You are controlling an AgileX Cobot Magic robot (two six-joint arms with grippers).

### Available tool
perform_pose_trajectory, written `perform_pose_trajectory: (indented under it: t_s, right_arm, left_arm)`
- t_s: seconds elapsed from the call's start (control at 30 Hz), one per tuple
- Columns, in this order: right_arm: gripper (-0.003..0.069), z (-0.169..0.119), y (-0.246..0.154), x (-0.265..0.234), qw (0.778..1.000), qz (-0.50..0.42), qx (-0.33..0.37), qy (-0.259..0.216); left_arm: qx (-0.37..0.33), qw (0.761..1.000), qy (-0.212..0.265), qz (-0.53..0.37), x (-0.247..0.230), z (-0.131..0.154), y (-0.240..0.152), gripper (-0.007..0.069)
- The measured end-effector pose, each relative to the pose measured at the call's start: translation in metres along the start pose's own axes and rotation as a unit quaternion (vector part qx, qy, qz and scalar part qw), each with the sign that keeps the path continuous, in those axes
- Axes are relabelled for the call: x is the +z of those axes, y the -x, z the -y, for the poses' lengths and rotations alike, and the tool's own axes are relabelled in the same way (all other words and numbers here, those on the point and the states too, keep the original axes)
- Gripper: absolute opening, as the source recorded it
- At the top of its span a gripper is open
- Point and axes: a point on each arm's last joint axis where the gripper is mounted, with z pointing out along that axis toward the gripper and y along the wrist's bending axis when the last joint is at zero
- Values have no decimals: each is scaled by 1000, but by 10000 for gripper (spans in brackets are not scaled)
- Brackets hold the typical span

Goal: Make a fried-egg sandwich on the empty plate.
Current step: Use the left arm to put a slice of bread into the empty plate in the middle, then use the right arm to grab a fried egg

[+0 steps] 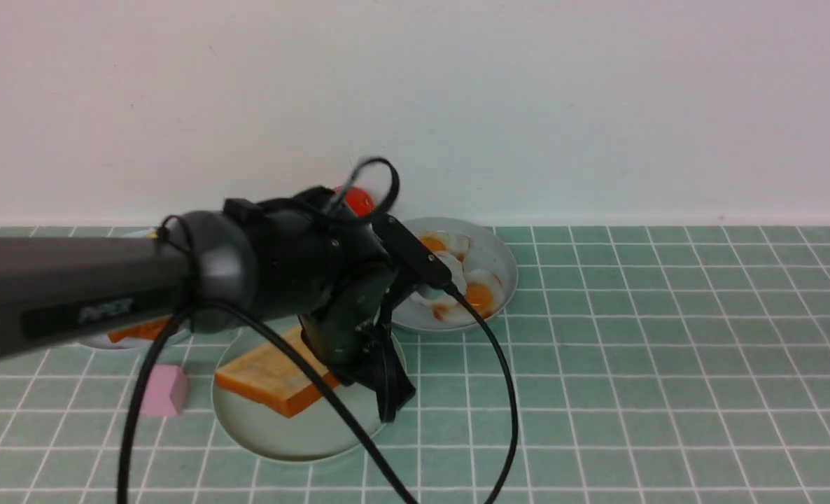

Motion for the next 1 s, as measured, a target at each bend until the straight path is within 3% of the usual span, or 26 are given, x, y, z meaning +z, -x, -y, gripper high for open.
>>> perform_pose_trajectory:
  t_s: [0.17, 0.27, 0.33, 0.37, 0.43, 0.5, 0.53, 0.6, 0.77, 0.9, 1.0]
  right_arm:
    - [56, 0, -1, 0, 1000, -3, 8, 0]
    - [96, 1, -1, 0, 1000, -5, 9, -4]
    - [162, 2, 1, 1, 1000, -2, 10, -8]
    - [186, 3, 2, 2, 1000, 1, 11, -9]
    - [247, 6, 6, 7, 1000, 4, 16, -11]
    - [275, 9, 10, 13, 1000, 4, 22, -11]
    - [296, 14, 17, 24, 999, -5, 34, -8]
    - [303, 21, 24, 39, 999, -13, 48, -6]
    - [271, 54, 46, 101, 995, -34, 87, -19]
    - [254, 73, 53, 141, 993, -53, 108, -19]
    - [252, 85, 57, 169, 989, -80, 122, -16]
  left_arm:
    - [9, 1000, 3, 8, 7, 1, 1, 142]
    - [9, 1000, 3, 8, 7, 1, 1, 216]
    - [6, 1000, 4, 1, 5, 1, 1, 328]
    - [2, 1000, 3, 2, 3, 2, 1, 347]
    - [-27, 1000, 0, -1, -11, 4, 3, 447]
    - [-42, 999, -1, 5, -27, 6, 6, 481]
    - [-66, 997, -4, 31, -61, 7, 11, 496]
    - [-90, 993, -8, 72, -100, 6, 14, 481]
    - [-189, 955, -32, 225, -220, -15, -23, 219]
    - [-216, 936, -44, 274, -254, -18, -79, 16]
    - [-225, 922, -55, 311, -263, -15, -119, -13]
